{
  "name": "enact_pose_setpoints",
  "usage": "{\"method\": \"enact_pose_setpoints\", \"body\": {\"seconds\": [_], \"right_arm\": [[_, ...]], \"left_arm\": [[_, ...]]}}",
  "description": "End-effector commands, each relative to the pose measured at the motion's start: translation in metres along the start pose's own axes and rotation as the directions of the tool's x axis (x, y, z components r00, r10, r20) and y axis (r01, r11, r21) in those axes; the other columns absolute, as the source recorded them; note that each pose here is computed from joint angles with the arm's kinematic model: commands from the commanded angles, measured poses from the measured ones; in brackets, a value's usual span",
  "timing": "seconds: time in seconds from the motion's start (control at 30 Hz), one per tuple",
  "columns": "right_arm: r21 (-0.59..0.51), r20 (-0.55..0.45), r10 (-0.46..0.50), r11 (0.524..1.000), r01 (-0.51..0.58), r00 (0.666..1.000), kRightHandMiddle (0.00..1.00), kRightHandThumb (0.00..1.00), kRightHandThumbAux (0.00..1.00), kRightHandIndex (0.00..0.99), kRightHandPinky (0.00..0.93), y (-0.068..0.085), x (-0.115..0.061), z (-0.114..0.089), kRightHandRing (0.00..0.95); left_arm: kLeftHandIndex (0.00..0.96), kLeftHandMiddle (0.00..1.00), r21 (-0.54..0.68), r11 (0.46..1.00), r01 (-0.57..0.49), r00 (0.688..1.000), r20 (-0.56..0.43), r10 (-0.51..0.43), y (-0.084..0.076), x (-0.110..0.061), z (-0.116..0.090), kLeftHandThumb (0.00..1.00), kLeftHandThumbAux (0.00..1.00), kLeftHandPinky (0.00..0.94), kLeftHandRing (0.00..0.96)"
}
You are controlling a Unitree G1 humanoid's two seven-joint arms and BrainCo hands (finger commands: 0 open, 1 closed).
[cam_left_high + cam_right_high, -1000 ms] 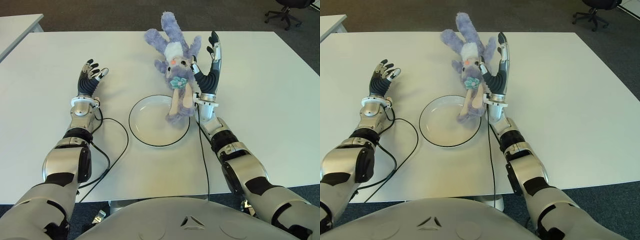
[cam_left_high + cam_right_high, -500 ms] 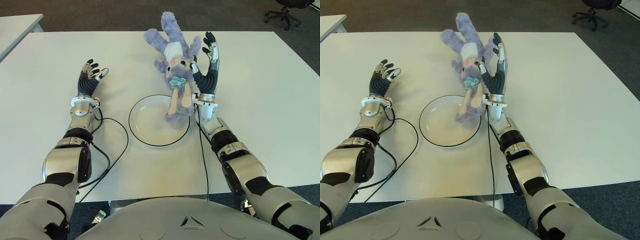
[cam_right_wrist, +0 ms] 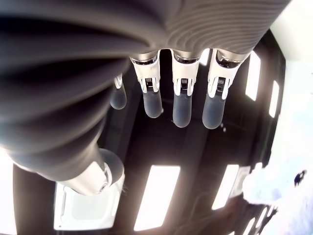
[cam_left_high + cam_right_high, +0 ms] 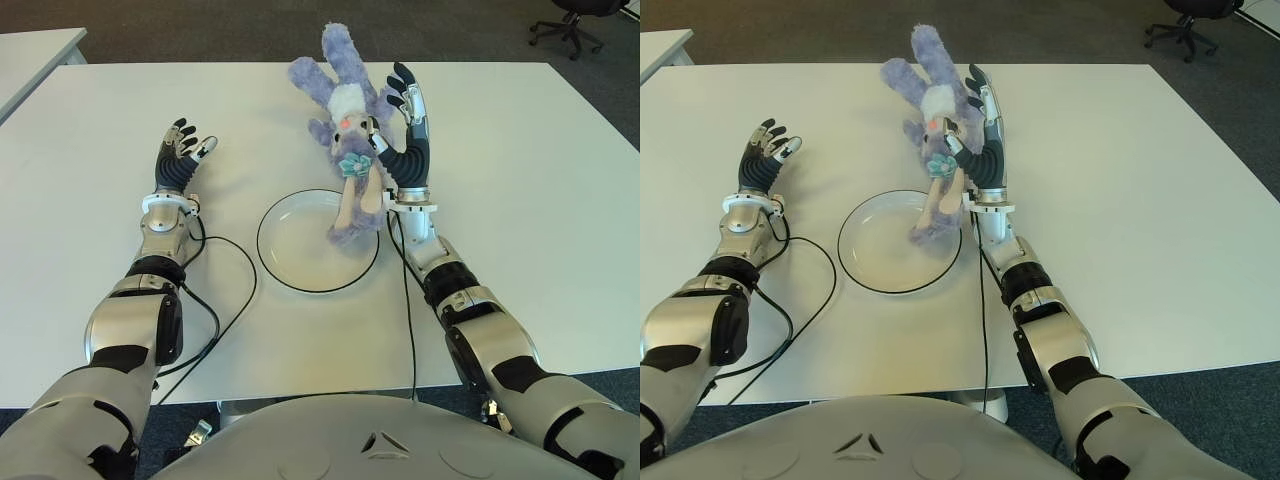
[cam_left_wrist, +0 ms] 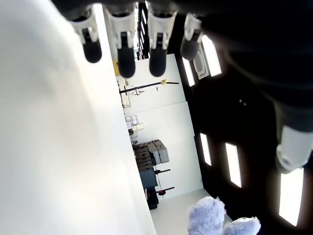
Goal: Put the doll into the plate.
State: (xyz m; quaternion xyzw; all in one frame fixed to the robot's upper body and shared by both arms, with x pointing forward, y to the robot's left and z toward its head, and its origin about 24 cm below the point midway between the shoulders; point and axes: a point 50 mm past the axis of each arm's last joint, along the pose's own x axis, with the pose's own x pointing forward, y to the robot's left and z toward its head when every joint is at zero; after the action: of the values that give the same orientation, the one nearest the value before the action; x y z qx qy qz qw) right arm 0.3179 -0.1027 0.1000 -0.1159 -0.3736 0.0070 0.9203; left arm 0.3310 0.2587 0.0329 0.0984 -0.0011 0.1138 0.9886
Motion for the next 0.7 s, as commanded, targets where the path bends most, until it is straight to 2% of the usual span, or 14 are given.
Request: {"method": "enact_pose_setpoints", "body": {"seconds": [0.03, 0.27, 0.37, 0.47, 0.53, 0.7], "right_arm": [[0.059, -0.754, 0.084, 0.996, -0.060, 0.652, 0.096, 0.419, 0.666, 0.000, 0.142, -0.011, -0.241, -0.035, 0.117], [0.061, -0.780, 0.033, 0.998, 0.024, 0.625, 0.102, 0.402, 0.667, 0.003, 0.149, -0.016, -0.241, -0.038, 0.110], [0.022, -0.809, -0.033, 0.996, 0.087, 0.588, 0.099, 0.372, 0.674, 0.003, 0.156, -0.031, -0.241, -0.045, 0.111], [-0.018, -0.817, -0.103, 0.988, 0.154, 0.568, 0.113, 0.388, 0.665, 0.010, 0.180, -0.043, -0.240, -0.049, 0.129], [-0.038, -0.816, -0.145, 0.979, 0.198, 0.560, 0.115, 0.431, 0.696, 0.018, 0.215, -0.049, -0.239, -0.051, 0.139], [-0.066, -0.798, -0.226, 0.954, 0.292, 0.559, 0.111, 0.449, 0.726, 0.028, 0.227, -0.054, -0.235, -0.051, 0.148]], "left_arm": [[0.000, 0.134, -0.012, 0.999, 0.030, 0.988, -0.153, -0.031, 0.002, -0.029, -0.042, 0.000, 0.535, 0.087, 0.124], [0.000, 0.127, -0.014, 0.999, 0.029, 0.988, -0.149, -0.030, 0.002, -0.029, -0.042, 0.000, 0.539, 0.092, 0.120], [0.000, 0.131, -0.015, 1.000, 0.027, 0.989, -0.147, -0.029, 0.003, -0.030, -0.042, 0.000, 0.543, 0.094, 0.125], [0.000, 0.132, -0.017, 1.000, 0.025, 0.989, -0.146, -0.027, 0.003, -0.030, -0.042, 0.000, 0.545, 0.094, 0.127], [0.000, 0.126, -0.018, 1.000, 0.024, 0.989, -0.148, -0.027, 0.003, -0.030, -0.042, 0.000, 0.549, 0.091, 0.123], [0.000, 0.119, -0.021, 1.000, 0.023, 0.988, -0.154, -0.026, 0.004, -0.030, -0.043, 0.000, 0.554, 0.101, 0.118]]}}
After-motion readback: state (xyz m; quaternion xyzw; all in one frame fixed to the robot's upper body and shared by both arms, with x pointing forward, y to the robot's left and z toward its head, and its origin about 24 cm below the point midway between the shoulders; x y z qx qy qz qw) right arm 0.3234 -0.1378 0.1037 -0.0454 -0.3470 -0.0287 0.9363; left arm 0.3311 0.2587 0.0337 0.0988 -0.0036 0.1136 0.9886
